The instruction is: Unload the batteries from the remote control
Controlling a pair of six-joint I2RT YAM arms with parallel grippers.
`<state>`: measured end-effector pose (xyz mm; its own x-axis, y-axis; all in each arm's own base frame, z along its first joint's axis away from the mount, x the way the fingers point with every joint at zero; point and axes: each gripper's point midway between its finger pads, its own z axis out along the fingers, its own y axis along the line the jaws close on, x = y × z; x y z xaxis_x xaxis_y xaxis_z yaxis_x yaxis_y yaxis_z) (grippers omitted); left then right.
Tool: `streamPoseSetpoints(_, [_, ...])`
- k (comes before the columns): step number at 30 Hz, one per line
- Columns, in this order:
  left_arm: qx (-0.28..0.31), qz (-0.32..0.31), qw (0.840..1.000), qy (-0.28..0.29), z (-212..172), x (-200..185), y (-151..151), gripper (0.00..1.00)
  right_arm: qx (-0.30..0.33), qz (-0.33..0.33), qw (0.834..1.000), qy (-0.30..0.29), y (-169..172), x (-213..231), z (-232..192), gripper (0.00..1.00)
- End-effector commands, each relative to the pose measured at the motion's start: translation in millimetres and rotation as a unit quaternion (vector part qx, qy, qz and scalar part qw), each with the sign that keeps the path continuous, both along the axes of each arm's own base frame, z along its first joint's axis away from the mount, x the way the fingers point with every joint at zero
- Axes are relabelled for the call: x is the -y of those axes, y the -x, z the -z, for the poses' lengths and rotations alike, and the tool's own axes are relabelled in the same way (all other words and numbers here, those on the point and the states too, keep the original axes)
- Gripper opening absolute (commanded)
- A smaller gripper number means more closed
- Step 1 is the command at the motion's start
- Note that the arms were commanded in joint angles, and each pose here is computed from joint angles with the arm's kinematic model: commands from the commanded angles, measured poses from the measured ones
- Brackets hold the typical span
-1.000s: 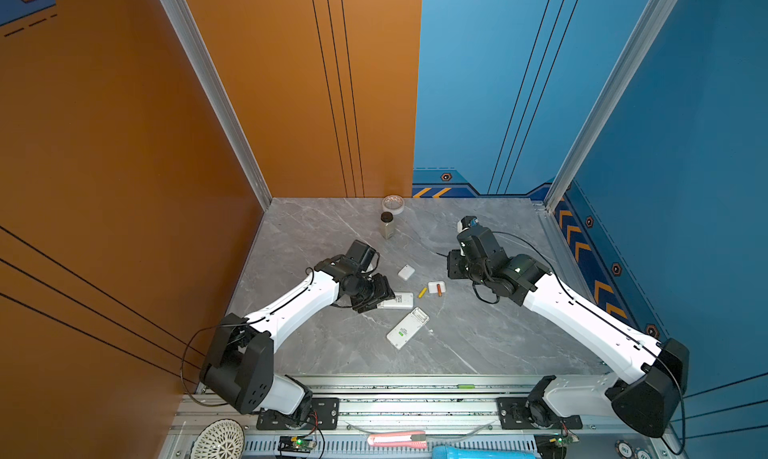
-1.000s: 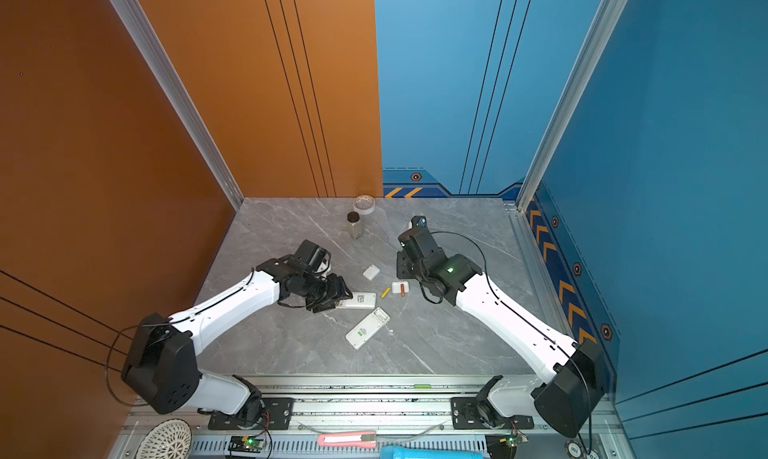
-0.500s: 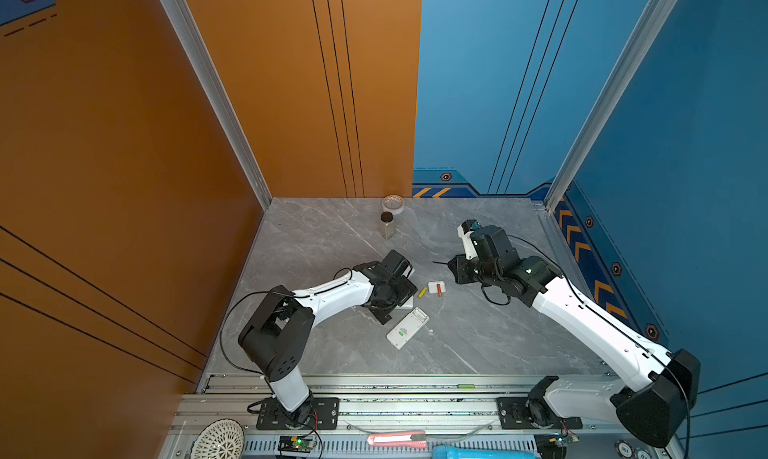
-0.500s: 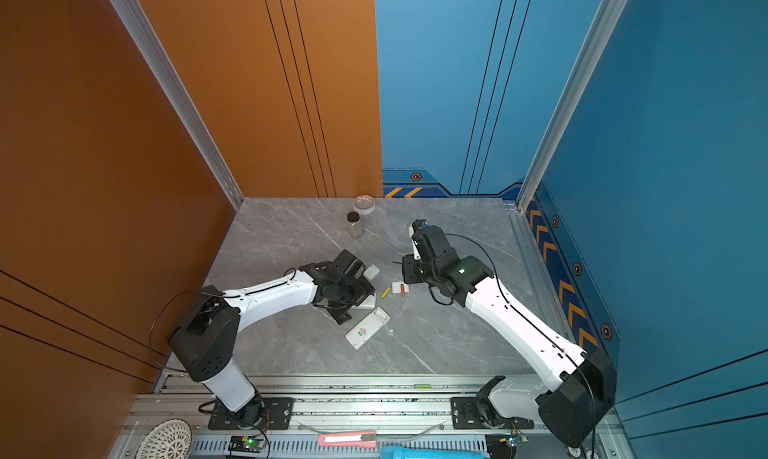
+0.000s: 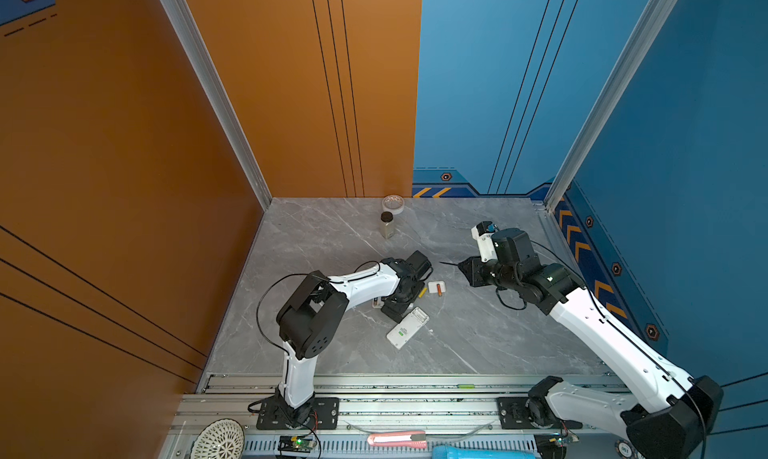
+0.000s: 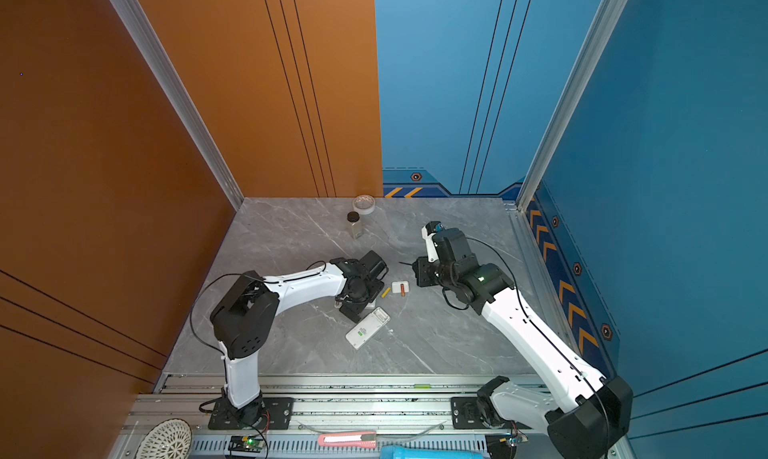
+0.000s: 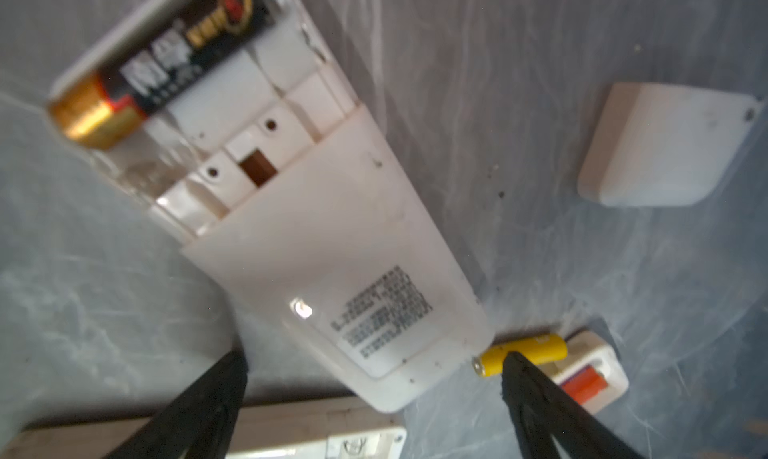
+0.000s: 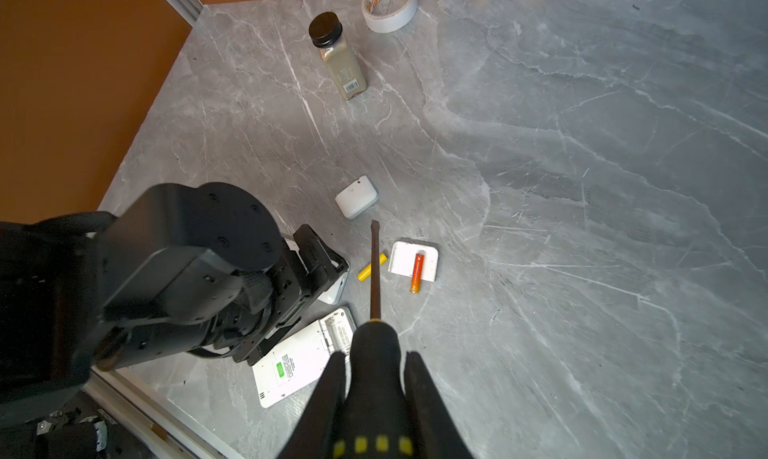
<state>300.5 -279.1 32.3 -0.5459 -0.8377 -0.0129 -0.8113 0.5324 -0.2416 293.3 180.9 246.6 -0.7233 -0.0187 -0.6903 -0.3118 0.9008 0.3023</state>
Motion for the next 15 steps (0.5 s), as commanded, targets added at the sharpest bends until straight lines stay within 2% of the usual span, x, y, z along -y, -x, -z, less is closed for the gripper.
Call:
streamPoseSetpoints(1, [-0.005,-0.026,0.998,-0.048,6.2,-19.7,-2.3,0.98,-0.003,-0.016,1.000,0.008,11.0,4.3,5.0,0.00])
streamPoseSetpoints(5, [-0.003,-0.024,0.998,-0.052,8.8,-18.8,-12.6,0.98,-0.003,-0.017,1.000,0.008,13.7,7.6,8.0,0.00])
streamPoseSetpoints(7, [-0.021,-0.022,0.998,-0.051,15.6,-20.1,-8.6,1.00,-0.002,-0.013,1.000,0.010,13.9,11.2,9.3,0.00])
streamPoseSetpoints(8, [-0.027,-0.023,0.998,-0.053,19.0,-22.6,-5.1,0.97,-0.002,-0.011,1.000,0.009,13.5,12.9,8.9,0.00])
streamPoseSetpoints(9, [-0.030,-0.026,0.998,-0.056,21.6,-25.3,-2.8,0.89,0.000,-0.010,1.000,0.009,13.6,14.1,8.4,0.00])
streamPoseSetpoints(10, [-0.032,-0.023,0.997,-0.059,22.7,-28.8,-1.9,0.76,-0.001,-0.009,1.000,0.008,13.3,15.6,9.4,0.00])
streamPoseSetpoints(11, [-0.030,-0.013,0.998,-0.061,22.1,-29.9,-2.7,0.70,-0.003,-0.007,1.000,0.008,13.3,17.2,9.9,0.00])
streamPoseSetpoints(15, [-0.036,0.030,0.997,-0.054,22.4,-22.7,-5.6,0.52,-0.003,-0.004,1.000,0.012,12.2,21.8,13.5,0.00])
